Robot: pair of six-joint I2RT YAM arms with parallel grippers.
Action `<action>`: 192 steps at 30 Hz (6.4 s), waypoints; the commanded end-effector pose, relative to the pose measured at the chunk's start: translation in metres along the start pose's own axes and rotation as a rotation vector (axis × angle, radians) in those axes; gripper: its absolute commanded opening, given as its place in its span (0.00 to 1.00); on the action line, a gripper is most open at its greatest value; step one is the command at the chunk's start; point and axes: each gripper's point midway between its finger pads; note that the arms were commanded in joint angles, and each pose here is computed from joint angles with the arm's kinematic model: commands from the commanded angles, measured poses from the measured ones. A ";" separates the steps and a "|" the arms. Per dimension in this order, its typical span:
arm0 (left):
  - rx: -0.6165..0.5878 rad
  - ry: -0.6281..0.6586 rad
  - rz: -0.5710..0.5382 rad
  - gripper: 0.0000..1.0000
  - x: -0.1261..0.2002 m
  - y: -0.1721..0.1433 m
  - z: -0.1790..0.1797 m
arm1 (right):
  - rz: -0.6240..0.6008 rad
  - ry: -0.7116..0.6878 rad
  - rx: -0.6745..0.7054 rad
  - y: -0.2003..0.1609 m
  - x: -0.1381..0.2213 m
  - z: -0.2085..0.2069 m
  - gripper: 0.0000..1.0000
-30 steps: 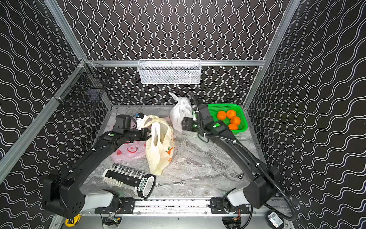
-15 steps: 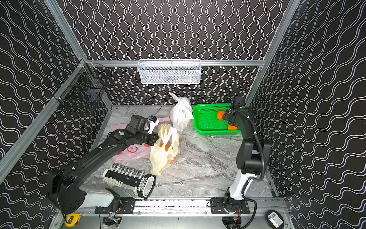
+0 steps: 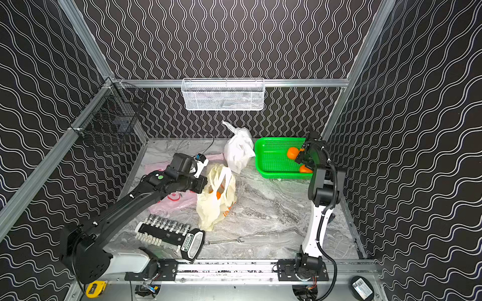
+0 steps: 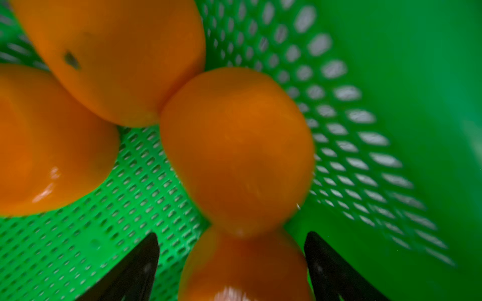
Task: Place the oranges into plastic bags & tie knots
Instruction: Pick up the orange from the basket, then place the orange in the plastic bag, then adjust the plastic bag at the center of the board.
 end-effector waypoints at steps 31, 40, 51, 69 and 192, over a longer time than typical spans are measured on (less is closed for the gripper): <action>0.307 -0.336 -0.181 0.00 0.012 0.029 0.007 | -0.058 0.472 0.079 -0.077 0.196 0.065 0.49; 0.342 -0.371 -0.190 0.00 0.010 0.030 0.011 | 0.080 0.896 0.291 -0.233 0.315 0.174 0.47; 0.331 -0.366 -0.186 0.00 0.017 0.025 0.009 | 0.162 1.179 0.561 -0.348 0.402 0.251 0.47; 0.364 -0.311 -0.182 0.00 0.020 0.014 0.023 | -0.061 0.944 0.601 -0.333 0.345 0.251 0.86; -0.811 -0.776 -0.306 0.99 0.042 0.088 -0.118 | -0.640 1.283 0.920 -0.263 0.428 0.137 0.00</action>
Point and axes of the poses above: each gripper's point midway between its finger pads, its own x axis back along the fingers, its own z axis along the line the jaws close on, y = z × x, and after that the axes turned 4 degrees about -x, right-handed
